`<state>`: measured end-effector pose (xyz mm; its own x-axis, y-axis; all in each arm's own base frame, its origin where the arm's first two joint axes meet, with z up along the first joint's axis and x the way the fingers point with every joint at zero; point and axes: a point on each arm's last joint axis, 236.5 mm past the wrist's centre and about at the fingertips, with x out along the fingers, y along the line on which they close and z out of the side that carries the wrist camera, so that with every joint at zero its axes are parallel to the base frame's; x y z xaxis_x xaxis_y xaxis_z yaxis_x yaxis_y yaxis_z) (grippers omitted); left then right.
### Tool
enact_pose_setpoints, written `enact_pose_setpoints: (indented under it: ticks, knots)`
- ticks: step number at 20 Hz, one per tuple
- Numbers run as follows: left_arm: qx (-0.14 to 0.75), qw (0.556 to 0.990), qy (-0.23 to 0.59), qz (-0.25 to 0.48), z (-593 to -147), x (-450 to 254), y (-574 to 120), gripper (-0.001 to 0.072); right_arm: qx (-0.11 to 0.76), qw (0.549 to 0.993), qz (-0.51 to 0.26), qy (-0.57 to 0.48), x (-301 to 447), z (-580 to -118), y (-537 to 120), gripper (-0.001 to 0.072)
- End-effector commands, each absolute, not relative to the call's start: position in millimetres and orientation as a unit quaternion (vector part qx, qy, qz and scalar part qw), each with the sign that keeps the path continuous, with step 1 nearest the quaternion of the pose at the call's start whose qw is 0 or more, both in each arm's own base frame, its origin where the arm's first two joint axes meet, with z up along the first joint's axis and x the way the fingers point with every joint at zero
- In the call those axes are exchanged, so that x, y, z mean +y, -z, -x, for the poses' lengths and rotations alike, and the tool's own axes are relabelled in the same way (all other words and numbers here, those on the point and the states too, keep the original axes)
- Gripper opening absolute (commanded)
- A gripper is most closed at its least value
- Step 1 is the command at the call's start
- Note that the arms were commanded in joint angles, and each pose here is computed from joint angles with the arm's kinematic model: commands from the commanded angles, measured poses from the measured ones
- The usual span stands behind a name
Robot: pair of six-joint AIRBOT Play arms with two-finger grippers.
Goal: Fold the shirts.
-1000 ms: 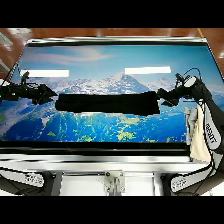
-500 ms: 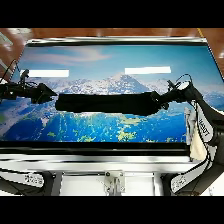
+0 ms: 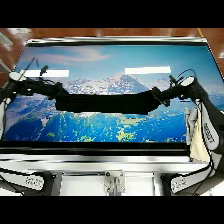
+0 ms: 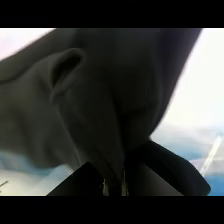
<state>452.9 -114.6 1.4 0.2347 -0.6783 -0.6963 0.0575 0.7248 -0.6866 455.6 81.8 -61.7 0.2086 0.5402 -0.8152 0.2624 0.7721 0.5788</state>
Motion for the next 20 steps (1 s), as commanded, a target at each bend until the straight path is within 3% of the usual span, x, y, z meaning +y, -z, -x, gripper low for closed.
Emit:
enact_pose_setpoints:
  ticks: [1,3,5,12,16,20]
  knots:
    - [0.532,0.746,0.304,0.262,-461,-195,-9,0.0101,0.583,0.743,-0.303,-0.127,84,-453,1,0.0060]
    - [0.527,0.748,0.322,0.244,-457,-242,-1,0.0098,0.567,0.755,-0.298,-0.138,88,-446,-30,0.0060]
    - [0.529,0.742,0.341,0.231,-445,-286,9,0.0037,0.563,0.757,-0.295,-0.151,94,-433,-54,0.0060]
    - [0.532,0.722,0.388,0.213,-392,-399,34,0.0036,0.556,0.763,-0.269,-0.187,105,-379,-123,0.0060]
    - [0.528,0.713,0.382,0.260,-381,-440,41,0.0036,0.542,0.774,-0.263,-0.194,108,-355,-154,0.0060]
    - [0.549,0.669,0.374,0.333,-362,-472,47,0.0035,0.539,0.777,-0.260,-0.196,110,-342,-166,0.0061]
